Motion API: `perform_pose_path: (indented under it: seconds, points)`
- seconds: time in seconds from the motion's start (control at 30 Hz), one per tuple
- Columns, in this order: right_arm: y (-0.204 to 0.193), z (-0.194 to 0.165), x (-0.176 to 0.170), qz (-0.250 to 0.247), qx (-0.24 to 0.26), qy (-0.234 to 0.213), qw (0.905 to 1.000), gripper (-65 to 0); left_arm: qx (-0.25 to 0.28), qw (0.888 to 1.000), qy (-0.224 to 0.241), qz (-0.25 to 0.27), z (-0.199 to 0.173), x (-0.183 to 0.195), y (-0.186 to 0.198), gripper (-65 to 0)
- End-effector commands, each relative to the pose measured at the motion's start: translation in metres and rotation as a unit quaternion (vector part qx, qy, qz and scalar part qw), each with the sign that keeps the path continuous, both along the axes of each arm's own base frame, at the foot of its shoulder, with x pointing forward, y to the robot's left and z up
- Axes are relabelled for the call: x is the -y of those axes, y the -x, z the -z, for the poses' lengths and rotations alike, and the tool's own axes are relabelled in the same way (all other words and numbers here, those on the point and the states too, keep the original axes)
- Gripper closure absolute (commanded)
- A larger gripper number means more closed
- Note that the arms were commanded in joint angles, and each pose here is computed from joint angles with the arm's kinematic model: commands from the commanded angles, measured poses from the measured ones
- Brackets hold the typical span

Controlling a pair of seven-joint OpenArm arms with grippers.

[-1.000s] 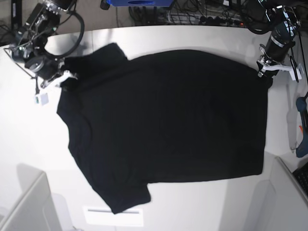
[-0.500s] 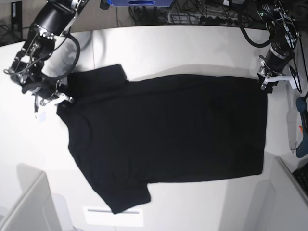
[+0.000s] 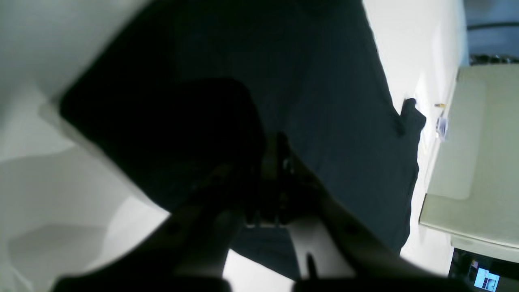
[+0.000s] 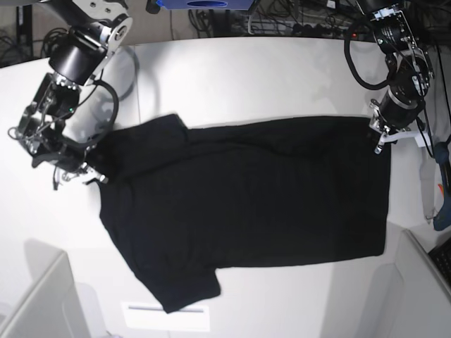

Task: Fold the T-shirt properly
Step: 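Lift the shoulder corners with both grippers and pull the shirt toward the arms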

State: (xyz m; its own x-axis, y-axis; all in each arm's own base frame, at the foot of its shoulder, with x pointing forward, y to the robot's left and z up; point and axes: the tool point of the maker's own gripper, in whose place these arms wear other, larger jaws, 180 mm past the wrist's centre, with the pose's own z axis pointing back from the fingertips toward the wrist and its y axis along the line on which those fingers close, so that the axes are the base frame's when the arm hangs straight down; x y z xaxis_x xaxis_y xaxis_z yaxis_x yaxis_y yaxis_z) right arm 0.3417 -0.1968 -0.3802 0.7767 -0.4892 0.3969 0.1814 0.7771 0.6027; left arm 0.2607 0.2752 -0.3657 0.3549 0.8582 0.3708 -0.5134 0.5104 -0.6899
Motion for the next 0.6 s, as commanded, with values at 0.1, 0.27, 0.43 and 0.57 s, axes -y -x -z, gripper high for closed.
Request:
perform_pose_path:
  seconds: [0.1, 0.27, 0.43, 0.57]
  points:
    - [-0.026, -0.019, 0.005, 0.014, 0.039, -0.007, 0.9991, 0.0, 0.03, 0.999, -0.014, 0.001, -0.019, -0.009, -0.014, 0.0]
    - [-0.04, -0.014, -0.009, -0.007, 0.037, 0.007, 0.9993, 0.0, 0.025, 1.0, -0.002, -0.009, -0.012, -0.012, -0.02, 0.0]
    - [-0.045, -0.014, -0.008, 0.009, 0.043, 0.007, 0.999, 0.0, 0.024, 1.0, -0.004, -0.01, -0.011, -0.016, -0.022, 0.0]
    - [-0.045, -0.015, -0.005, 0.01, 0.043, 0.011, 0.999, 0.0, 0.034, 0.999, -0.008, -0.011, -0.018, -0.019, -0.029, 0.0]
